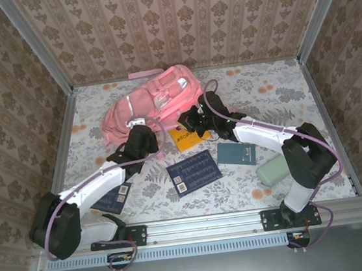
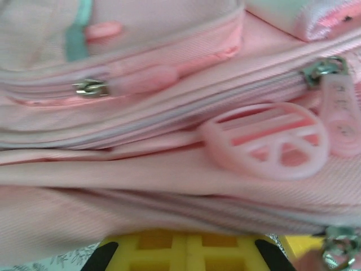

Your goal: Pack books, pencil case, and school supplies into a backpack

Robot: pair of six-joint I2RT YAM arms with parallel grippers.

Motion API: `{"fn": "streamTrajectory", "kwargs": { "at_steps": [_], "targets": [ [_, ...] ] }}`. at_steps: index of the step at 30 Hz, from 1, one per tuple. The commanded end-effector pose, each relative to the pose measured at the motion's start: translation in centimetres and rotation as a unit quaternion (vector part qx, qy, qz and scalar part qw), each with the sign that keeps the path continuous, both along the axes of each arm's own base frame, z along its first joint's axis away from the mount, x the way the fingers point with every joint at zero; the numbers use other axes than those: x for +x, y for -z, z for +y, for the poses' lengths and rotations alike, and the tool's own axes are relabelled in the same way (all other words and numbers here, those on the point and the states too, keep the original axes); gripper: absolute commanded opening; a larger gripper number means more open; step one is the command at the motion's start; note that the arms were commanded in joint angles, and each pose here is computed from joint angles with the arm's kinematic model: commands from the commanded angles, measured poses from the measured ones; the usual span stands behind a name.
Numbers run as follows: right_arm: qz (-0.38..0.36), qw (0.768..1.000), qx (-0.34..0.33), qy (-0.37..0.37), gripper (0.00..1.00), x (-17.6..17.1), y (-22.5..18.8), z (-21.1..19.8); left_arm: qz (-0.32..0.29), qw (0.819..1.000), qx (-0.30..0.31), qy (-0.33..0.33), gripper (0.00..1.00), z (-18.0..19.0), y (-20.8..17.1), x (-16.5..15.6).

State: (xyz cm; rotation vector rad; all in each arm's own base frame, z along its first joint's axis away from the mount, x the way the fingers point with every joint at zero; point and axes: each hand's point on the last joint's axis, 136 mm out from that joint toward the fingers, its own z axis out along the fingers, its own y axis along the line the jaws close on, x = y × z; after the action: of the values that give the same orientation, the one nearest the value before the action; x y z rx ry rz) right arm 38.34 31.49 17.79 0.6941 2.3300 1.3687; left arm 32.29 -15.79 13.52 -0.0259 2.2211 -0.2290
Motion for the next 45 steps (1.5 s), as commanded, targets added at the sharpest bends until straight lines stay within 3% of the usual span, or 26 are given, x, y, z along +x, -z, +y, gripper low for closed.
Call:
{"fn": "streamTrajectory", "kwargs": {
  "at_steps": [1, 8, 12, 15, 19, 25, 31, 45],
  "targets": [
    [-0.026, 0.999, 0.011, 0.017, 0.0, 0.6, -2.3, -2.0, 0.008, 0.999, 0.0, -0.047, 0.0, 3.2, 0.1, -0.5],
    [-0.029, 0.999, 0.009, 0.022, 0.0, 1.3, -2.3, -3.2, 0.031, 0.998, -0.012, -0.049, 0.0, 5.6, 0.5, -0.7],
    [-0.031, 0.999, 0.015, 0.013, 0.0, 1.5, -2.5, -2.7, 0.017, 0.998, -0.053, -0.002, 0.0, 3.2, -0.2, -0.7],
    [-0.033, 0.999, 0.024, 0.008, 0.0, 1.6, -3.0, -2.3, -0.004, 0.997, -0.07, 0.02, 0.18, 1.5, -0.9, -0.9],
    [-0.034, 0.999, 0.041, 0.003, 0.0, 1.7, -4.1, -1.9, -0.044, 0.996, -0.069, 0.035, 0.27, -0.6, -1.5, -1.4],
    [-0.036, 0.998, 0.055, -0.002, 0.0, 1.8, -5.8, -1.3, -0.169, 0.983, -0.046, 0.061, 0.3, -3.0, -2.6, -2.5],
    [-0.046, 0.997, 0.059, -0.011, 0.0, 1.7, -7.5, -0.7, -0.159, 0.983, -0.039, 0.079, 0.3, -4.9, -1.9, -2.1],
    [-0.041, 0.998, 0.05, -0.016, 0.0, 1.0, -8.1, -0.2, -0.205, 0.974, -0.03, 0.088, 0.31, -5.9, -3.0, -0.5]
  ]
}}
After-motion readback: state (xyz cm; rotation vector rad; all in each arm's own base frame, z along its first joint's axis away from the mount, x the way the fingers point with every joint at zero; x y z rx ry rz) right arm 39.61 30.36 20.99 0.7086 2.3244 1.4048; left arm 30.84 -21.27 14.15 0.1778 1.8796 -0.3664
